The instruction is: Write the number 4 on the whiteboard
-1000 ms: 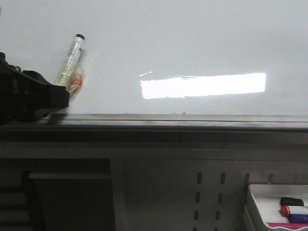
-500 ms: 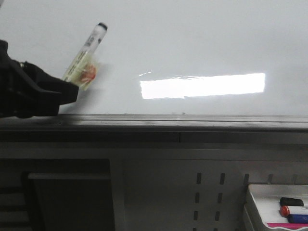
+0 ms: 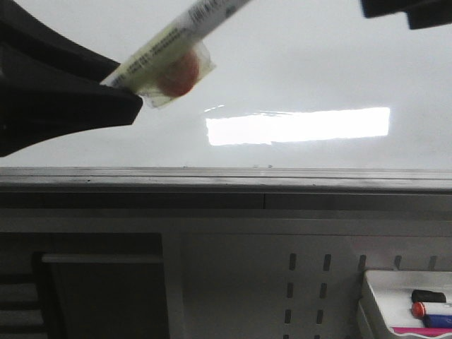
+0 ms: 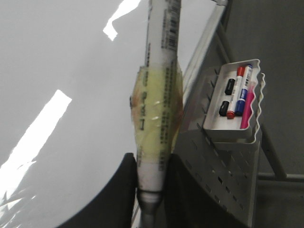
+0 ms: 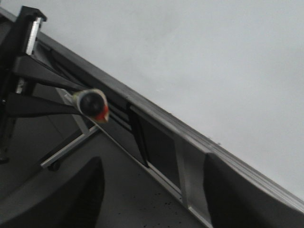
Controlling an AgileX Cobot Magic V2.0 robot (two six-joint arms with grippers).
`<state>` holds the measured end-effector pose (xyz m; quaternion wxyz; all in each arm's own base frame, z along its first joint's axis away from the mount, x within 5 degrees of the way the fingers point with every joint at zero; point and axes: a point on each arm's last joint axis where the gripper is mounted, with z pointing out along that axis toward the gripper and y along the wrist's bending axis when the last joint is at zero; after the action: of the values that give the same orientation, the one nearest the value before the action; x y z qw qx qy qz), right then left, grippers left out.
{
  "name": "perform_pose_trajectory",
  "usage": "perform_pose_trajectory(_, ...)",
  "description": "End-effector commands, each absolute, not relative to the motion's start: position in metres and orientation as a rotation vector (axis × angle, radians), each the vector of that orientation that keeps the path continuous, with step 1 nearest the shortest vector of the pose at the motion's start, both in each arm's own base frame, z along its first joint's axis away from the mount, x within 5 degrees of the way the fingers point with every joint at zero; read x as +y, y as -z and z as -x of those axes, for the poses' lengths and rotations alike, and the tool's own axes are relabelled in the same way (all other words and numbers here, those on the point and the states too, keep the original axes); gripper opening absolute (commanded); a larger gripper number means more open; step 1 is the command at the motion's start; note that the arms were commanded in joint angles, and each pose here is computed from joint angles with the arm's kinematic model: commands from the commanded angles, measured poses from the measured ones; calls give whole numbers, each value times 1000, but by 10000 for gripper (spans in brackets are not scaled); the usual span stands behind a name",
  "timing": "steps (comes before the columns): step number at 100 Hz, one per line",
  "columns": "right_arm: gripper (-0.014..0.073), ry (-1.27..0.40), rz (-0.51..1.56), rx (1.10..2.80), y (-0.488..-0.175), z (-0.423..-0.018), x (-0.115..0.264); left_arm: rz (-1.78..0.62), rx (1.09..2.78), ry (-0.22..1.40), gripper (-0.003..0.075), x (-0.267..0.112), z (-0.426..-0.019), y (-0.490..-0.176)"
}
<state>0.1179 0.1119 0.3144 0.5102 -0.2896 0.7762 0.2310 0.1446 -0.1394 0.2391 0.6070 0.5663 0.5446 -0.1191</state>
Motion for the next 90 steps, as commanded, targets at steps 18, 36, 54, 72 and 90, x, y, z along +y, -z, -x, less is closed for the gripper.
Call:
perform_pose_trajectory(18, 397, -642, 785, 1747, -337, -128, 154, -1277, 1137, 333, -20, -145, -140, -256)
perform_pose_trajectory(36, 396, -656, 765, 1696, -334, -138, 168, -1277, 1131, 342, -20, -145, -139, -256)
perform_pose_trajectory(54, 293, -650, 769, 1720, -327, -143, 174, -1277, 1131, 342, -20, -145, -139, -256)
perform_pose_trajectory(72, 33, -659, 747, 1689, -330, -144, 175, -1277, 1131, 342, -20, -145, -139, -256)
perform_pose_trajectory(90, -66, -664, 747, 1709, -328, -143, 174, -1270, 1129, 348, 2, -145, -139, -256)
